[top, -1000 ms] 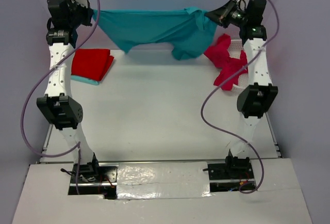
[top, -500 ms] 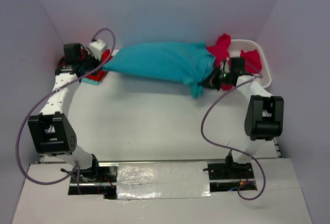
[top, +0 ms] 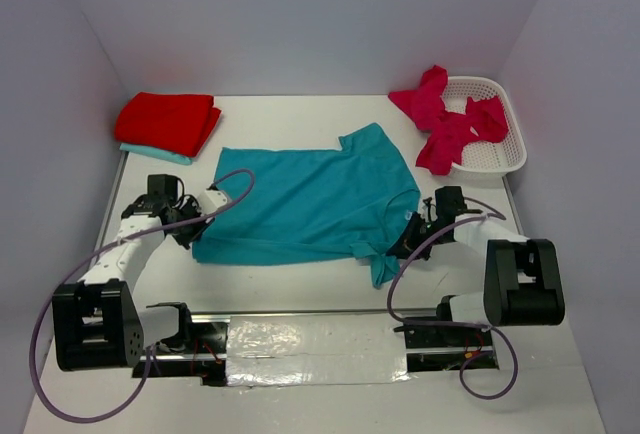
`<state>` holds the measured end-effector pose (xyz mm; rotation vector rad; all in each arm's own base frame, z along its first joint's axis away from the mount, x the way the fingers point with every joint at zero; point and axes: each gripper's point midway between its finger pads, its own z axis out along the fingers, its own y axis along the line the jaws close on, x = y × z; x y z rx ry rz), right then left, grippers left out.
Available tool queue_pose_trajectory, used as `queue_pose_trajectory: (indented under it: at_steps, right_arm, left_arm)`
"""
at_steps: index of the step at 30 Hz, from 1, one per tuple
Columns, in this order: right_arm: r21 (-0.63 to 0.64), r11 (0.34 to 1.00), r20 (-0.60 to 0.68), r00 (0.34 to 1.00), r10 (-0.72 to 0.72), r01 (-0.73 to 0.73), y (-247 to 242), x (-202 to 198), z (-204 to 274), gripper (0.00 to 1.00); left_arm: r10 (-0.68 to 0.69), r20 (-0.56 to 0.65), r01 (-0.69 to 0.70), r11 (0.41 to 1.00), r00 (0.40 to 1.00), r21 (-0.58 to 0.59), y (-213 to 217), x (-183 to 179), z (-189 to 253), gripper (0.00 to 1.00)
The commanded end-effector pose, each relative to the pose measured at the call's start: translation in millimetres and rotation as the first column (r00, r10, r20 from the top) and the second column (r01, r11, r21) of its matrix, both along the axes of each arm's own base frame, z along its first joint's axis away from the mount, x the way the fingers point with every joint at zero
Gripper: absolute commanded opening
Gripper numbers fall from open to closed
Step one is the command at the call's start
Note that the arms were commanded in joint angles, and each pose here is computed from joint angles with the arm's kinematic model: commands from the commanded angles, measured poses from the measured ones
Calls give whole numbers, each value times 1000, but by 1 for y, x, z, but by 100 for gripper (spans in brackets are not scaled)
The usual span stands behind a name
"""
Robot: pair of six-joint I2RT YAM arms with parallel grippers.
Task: Fold and stack the t-shirts
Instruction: Flatten out the tshirt
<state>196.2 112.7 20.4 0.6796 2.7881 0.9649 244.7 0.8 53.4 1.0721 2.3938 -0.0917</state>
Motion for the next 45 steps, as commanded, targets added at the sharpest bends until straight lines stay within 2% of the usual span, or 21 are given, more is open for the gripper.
queue_pose_trajectory:
  at_steps: [1, 3, 6, 9, 13, 14, 15, 17, 23, 27, 28, 29, 30, 31, 34, 38, 40, 42, 43, 44, 45]
  right_arm:
    - [-120, 993, 70, 997, -8, 16, -19, 21, -1, 16]
    - [-109, 994, 59, 998, -6, 12, -17, 13, -2, 33]
    - [-186, 982, 50, 998, -27, 36, -29, 2, -2, 77]
    - [-250, 962, 155, 985, -75, 112, -42, 27, 33, 88]
    - [-332, 914, 330, 936, -120, 234, -61, 36, 92, 78]
    - [-334, 912, 336, 934, -122, 239, -61, 31, 96, 72]
    - [-340, 918, 299, 949, -100, 204, -55, 16, 89, 55]
    - [-307, 939, 256, 964, -77, 157, -41, -6, 80, 45]
    - [-235, 965, 74, 992, -99, 114, -9, -51, 10, 66]
    - [-314, 930, 257, 960, -113, 193, -20, 25, 55, 62]
    - [-368, 912, 269, 960, -82, 181, -27, 38, 57, 61]
    - [-397, 899, 299, 952, -64, 185, -29, 60, 74, 60]
    - [-407, 897, 308, 951, -40, 169, -28, 68, 84, 60]
    - [-458, 876, 322, 947, 7, 149, -35, 77, 88, 61]
    - [-516, 848, 380, 920, 102, 119, -35, 124, 120, 63]
    - [-540, 841, 261, 941, 216, -43, -17, 172, 95, 63]
    - [-550, 834, 266, 936, 230, -48, -12, 198, 95, 56]
    - [-567, 817, 182, 953, 244, -101, -11, 210, 62, 51]
    - [-573, 814, 188, 952, 243, -95, -9, 223, 62, 49]
    - [-579, 803, 117, 961, 250, -139, -8, 223, 37, 49]
    - [-581, 800, 95, 964, 247, -148, -8, 225, 29, 49]
  left_arm:
    - [-20, 77, 14, 997, 997, 79, 13, 11, 11, 0]
    - [-15, 81, 7, 995, 997, 95, 16, 10, 12, 0]
    - [-18, 54, 13, 995, 998, 102, 17, 1, 8, 0]
    - [-26, 19, 25, 998, 999, 55, 8, -9, 9, 0]
    - [-3, 17, 3, 999, 1000, 49, 6, -11, 13, 0]
    - [0, 16, -1, 998, 1000, 56, 8, -11, 13, 0]
    - [-4, 20, 3, 998, 1000, 61, 8, -11, 14, 0]
    - [-3, 25, 1, 997, 1000, 78, 10, -12, 15, 0]
    - [-7, 37, 2, 991, 999, 130, 14, -16, 11, 0]
    - [-21, 7, 19, 992, 1000, 122, 9, -23, 6, 2]
    - [-36, 2, 35, 992, 999, 124, 9, -25, 6, 17]
    - [-70, -21, 72, 988, 997, 134, 9, -32, 6, 43]
    - [-70, -41, 75, 988, 997, 132, 9, -39, 5, 43]
    - [-114, -56, 123, 977, 992, 173, 14, -44, 6, 72]
    - [-197, -83, 214, 920, 977, 329, 37, -57, 24, 99]
    - [-203, 262, 77, 902, 943, 424, 47, 20, 112, 99]
    - [-70, 430, -23, 978, 900, 208, 22, 66, 162, 95]
    - [88, 254, -80, 996, 963, -39, -5, 93, 139, 71]
    - [107, 249, -80, 990, 963, -116, -17, 116, 162, 65]
    - [190, 75, -177, 973, 979, -150, -29, 134, 120, 58]
    - [223, 56, -215, 968, 973, -130, -34, 150, 107, 57]
